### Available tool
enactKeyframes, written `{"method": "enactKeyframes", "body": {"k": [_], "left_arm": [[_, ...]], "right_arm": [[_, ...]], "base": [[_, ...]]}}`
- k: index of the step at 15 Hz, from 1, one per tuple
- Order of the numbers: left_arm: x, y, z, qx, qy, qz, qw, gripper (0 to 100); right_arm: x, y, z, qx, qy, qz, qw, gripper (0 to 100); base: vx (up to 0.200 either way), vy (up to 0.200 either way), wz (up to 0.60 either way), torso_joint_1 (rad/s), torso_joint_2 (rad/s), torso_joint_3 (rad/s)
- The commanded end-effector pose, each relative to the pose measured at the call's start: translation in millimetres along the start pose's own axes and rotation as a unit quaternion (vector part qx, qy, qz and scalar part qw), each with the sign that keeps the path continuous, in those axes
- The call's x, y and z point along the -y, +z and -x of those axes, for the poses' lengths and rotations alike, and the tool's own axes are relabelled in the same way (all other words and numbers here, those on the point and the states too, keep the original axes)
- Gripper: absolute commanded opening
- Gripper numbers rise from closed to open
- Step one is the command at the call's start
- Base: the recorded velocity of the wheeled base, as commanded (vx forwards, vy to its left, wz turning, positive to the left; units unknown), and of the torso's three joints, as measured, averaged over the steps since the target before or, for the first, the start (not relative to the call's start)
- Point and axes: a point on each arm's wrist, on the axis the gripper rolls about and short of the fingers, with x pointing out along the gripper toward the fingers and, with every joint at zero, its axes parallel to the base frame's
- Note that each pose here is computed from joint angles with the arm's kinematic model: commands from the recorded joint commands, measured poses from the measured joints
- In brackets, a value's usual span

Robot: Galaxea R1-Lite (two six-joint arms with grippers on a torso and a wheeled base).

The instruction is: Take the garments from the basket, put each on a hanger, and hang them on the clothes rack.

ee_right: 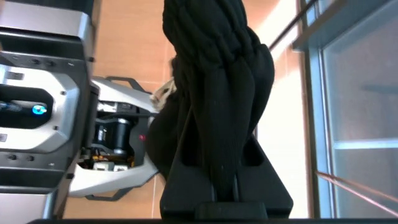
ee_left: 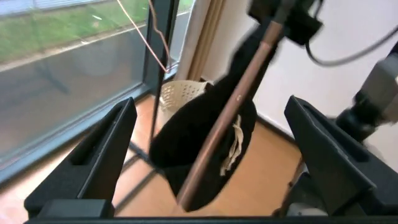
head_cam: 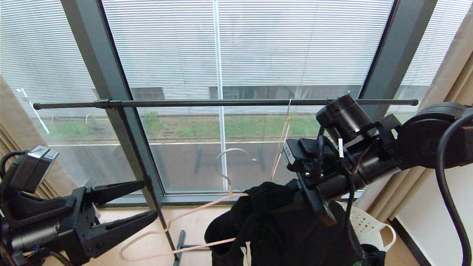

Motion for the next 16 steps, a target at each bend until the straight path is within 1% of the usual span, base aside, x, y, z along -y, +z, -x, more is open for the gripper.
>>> {"method": "enactKeyframes", "body": {"k": [1, 2, 4, 5, 6, 7, 9, 10, 11, 12, 13, 14, 16], "left_arm": [[-46.0, -4, 1, -0.015, 0.026, 0.069, 0.9972, 100], [-53.0, -6, 0, -0.020, 0.031, 0.081, 0.9960, 100], [-70.1, -14, -7, -0.034, 0.040, 0.107, 0.9928, 100], [-75.7, -19, -10, -0.041, 0.041, 0.121, 0.9909, 100], [-79.8, -24, -13, -0.049, 0.040, 0.130, 0.9895, 100], [-81.0, -26, -16, -0.055, 0.036, 0.136, 0.9885, 100], [-77.8, -31, -25, -0.070, 0.021, 0.144, 0.9869, 100], [-74.9, -33, -30, -0.082, 0.016, 0.152, 0.9848, 100], [-74.1, -33, -32, -0.088, 0.019, 0.155, 0.9838, 100], [-71.1, -34, -38, -0.102, 0.035, 0.159, 0.9813, 100], [-62.9, -39, -50, -0.132, 0.069, 0.146, 0.9781, 100], [-56.1, -43, -56, -0.148, 0.080, 0.131, 0.9770, 100], [-42.9, -51, -63, -0.170, 0.061, 0.124, 0.9756, 100]], "right_arm": [[-9.2, 0.6, 9, 0.007, -0.003, 0.005, 1.0000, 0], [-10.8, 0.9, 11, 0.008, -0.003, 0.006, 0.9999, 0], [-19.5, 5.2, 21, 0.029, -0.001, 0.018, 0.9994, 0], [-27.8, 8.2, 30, 0.040, -0.010, 0.030, 0.9987, 0], [-29.6, 9.3, 34, 0.053, -0.014, 0.038, 0.9978, 0], [-28.0, 7.8, 37, 0.063, -0.015, 0.039, 0.9971, 0], [-29.1, 9.0, 38, 0.073, -0.011, 0.043, 0.9963, 0], [-29.7, 9.7, 39, 0.077, -0.010, 0.045, 0.9960, 0], [-29.3, 9.7, 39, 0.080, -0.009, 0.045, 0.9958, 0], [-29.6, 10.3, 40, 0.084, -0.007, 0.047, 0.9953, 0], [-29.6, 11.1, 40, 0.086, -0.006, 0.049, 0.9951, 0], [-28.5, 11.4, 39, 0.088, -0.007, 0.049, 0.9948, 0], [-26.9, 11.6, 38, 0.093, -0.010, 0.050, 0.9943, 0]], "base": [[0.000, 0.000, 0.00, 0.000, 0.00, 0.000], [0.000, 0.000, 0.00, 0.000, 0.00, 0.000], [0.000, 0.000, 0.00, 0.000, 0.00, 0.000], [0.000, 0.000, 0.00, 0.000, 0.00, 0.000], [0.000, 0.000, 0.00, 0.000, 0.00, 0.000], [0.000, 0.000, 0.00, 0.000, 0.00, 0.000], [0.000, 0.000, 0.00, 0.000, 0.00, 0.000], [0.000, 0.000, 0.00, 0.000, 0.00, 0.000], [0.000, 0.000, 0.00, 0.000, 0.00, 0.000], [0.000, 0.000, 0.00, 0.000, 0.00, 0.000], [0.000, 0.000, 0.00, 0.000, 0.00, 0.000], [0.000, 0.000, 0.00, 0.000, 0.00, 0.000], [0.000, 0.000, 0.00, 0.000, 0.00, 0.000]]}}
